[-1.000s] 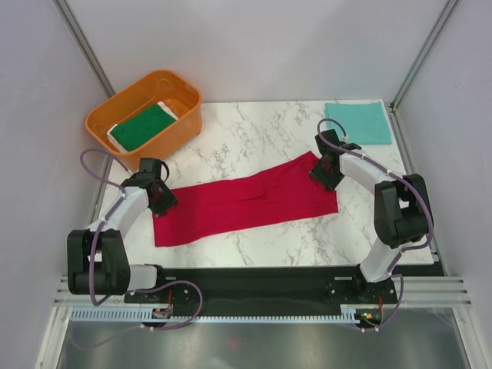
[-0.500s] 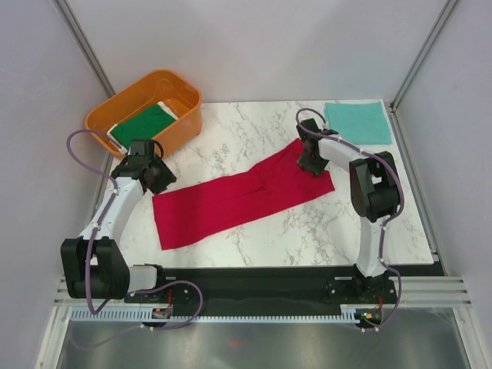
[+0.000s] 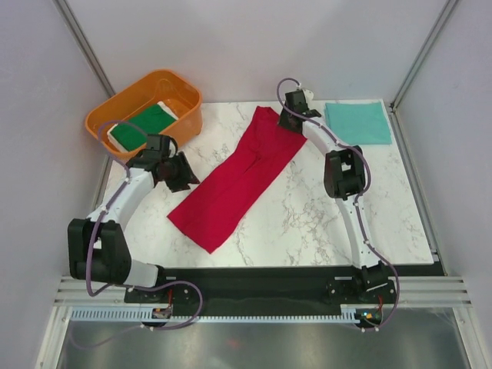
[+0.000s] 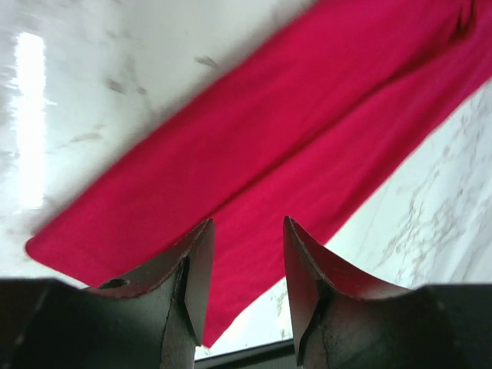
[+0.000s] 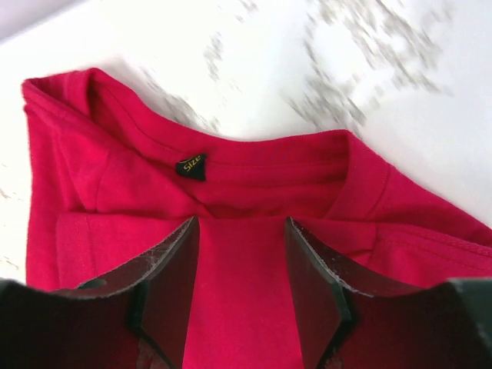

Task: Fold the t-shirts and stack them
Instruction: Fold the tshirt

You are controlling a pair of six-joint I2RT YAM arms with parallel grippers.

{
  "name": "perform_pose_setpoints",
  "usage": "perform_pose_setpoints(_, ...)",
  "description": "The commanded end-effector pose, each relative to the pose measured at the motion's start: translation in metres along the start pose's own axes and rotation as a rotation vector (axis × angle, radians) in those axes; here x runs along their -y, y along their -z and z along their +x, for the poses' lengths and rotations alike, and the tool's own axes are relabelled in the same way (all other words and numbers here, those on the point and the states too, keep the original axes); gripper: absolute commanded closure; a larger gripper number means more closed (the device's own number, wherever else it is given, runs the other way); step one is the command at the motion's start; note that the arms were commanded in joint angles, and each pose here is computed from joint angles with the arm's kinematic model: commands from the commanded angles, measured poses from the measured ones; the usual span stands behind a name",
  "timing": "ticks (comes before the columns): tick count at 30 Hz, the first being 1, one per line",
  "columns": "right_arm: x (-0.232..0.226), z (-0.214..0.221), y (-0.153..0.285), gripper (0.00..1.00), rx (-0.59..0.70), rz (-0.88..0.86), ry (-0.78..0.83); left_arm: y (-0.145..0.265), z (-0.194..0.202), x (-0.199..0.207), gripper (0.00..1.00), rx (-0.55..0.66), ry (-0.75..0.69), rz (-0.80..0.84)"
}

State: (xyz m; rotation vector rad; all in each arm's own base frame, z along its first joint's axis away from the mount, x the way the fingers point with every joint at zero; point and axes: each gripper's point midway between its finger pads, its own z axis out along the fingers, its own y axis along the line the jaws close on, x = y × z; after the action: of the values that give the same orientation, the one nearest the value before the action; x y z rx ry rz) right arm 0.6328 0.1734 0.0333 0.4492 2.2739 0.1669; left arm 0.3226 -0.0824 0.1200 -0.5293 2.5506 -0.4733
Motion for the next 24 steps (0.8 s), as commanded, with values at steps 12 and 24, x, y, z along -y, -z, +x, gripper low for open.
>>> perform_pose_setpoints(12,-0.058,-0.099,0.095,0.41,0.185,-0.368,0.087,-0.052,0.104,0.045,0.52,-0.289,-0.167,0.115)
perform_pose_setpoints(24,0.010,-0.082,0.101,0.46,0.076,-0.318,-0.048,-0.054,0.185,0.006,0.53,-0.359,-0.111,-0.058)
